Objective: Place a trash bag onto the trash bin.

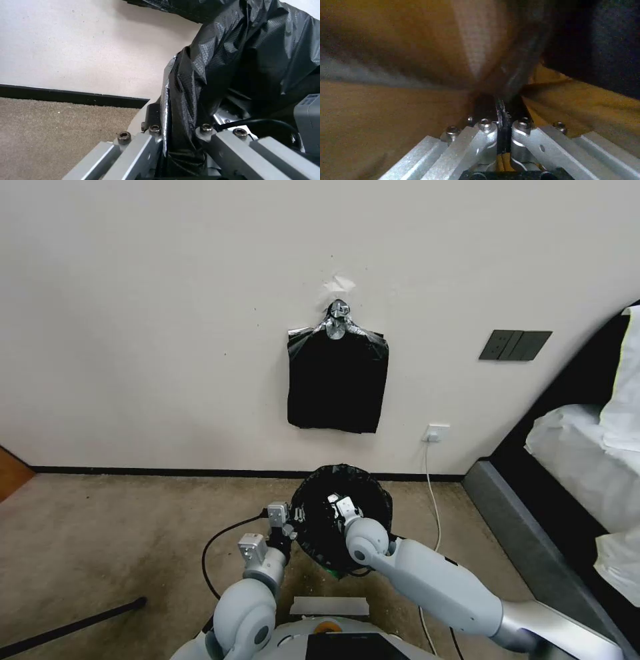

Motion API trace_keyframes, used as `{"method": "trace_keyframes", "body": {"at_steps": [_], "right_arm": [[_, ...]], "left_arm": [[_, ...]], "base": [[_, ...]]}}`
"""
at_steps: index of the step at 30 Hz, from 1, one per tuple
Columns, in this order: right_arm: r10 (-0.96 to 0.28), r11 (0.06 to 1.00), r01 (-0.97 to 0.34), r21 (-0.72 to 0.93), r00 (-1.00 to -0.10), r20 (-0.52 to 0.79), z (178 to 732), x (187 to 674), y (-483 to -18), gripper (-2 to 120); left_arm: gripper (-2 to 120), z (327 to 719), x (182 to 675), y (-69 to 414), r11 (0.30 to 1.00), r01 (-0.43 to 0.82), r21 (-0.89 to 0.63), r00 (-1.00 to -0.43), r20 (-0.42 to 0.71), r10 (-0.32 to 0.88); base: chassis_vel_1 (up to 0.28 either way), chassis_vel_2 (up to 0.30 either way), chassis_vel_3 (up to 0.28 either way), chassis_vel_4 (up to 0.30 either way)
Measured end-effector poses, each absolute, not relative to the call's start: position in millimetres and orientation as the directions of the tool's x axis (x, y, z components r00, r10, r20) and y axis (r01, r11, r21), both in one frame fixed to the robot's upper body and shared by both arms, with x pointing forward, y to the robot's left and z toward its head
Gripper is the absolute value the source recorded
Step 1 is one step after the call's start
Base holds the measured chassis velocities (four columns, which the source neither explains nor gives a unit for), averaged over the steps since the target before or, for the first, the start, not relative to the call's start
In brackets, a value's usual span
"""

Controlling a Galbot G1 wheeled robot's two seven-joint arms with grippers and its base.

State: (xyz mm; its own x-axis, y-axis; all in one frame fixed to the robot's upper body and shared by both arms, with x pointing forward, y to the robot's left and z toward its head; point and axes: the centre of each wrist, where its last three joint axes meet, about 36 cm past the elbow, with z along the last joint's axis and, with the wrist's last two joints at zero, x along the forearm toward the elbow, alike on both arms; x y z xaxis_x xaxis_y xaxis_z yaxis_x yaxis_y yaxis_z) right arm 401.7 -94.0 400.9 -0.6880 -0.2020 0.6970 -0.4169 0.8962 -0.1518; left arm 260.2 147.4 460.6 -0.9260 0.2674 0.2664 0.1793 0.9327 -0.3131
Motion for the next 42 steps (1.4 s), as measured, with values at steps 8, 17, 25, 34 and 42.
{"method": "trace_keyframes", "body": {"at_steps": [8,17,25,34,42], "right_arm": [[-0.222,0.899,-0.419,-0.127,-0.686,0.693,399.9,400.1,-92.8,0],[-0.219,0.899,-0.418,-0.128,-0.685,0.694,398.5,399.6,-93.8,0],[-0.268,0.887,-0.448,-0.110,-0.694,0.668,424.5,382.0,-98.2,0],[-0.366,0.866,-0.500,-0.032,-0.676,0.640,484.6,346.2,-119.7,18],[-0.484,0.843,-0.529,0.098,-0.668,0.565,534.5,298.0,-161.4,50]], "left_arm": [[2,460.1,257.5,142.7,0.926,0.190,-0.325,-0.920,0.271,0.284],[2,460.8,256.2,143.3,0.925,0.193,-0.327,-0.919,0.271,0.287],[2,457.9,259.1,145.6,0.933,0.177,-0.314,-0.921,0.281,0.269],[2,450.3,271.0,147.3,0.949,0.117,-0.291,-0.918,0.332,0.215],[2,438.0,287.5,149.7,0.934,-0.039,-0.355,-0.867,0.476,0.145]], "base": [[0.000,0.000,0.000,0.000],[0.000,0.000,0.000,0.000],[0.000,0.000,0.000,0.000],[0.000,0.000,0.000,0.000],[0.000,0.000,0.000,0.000]]}}
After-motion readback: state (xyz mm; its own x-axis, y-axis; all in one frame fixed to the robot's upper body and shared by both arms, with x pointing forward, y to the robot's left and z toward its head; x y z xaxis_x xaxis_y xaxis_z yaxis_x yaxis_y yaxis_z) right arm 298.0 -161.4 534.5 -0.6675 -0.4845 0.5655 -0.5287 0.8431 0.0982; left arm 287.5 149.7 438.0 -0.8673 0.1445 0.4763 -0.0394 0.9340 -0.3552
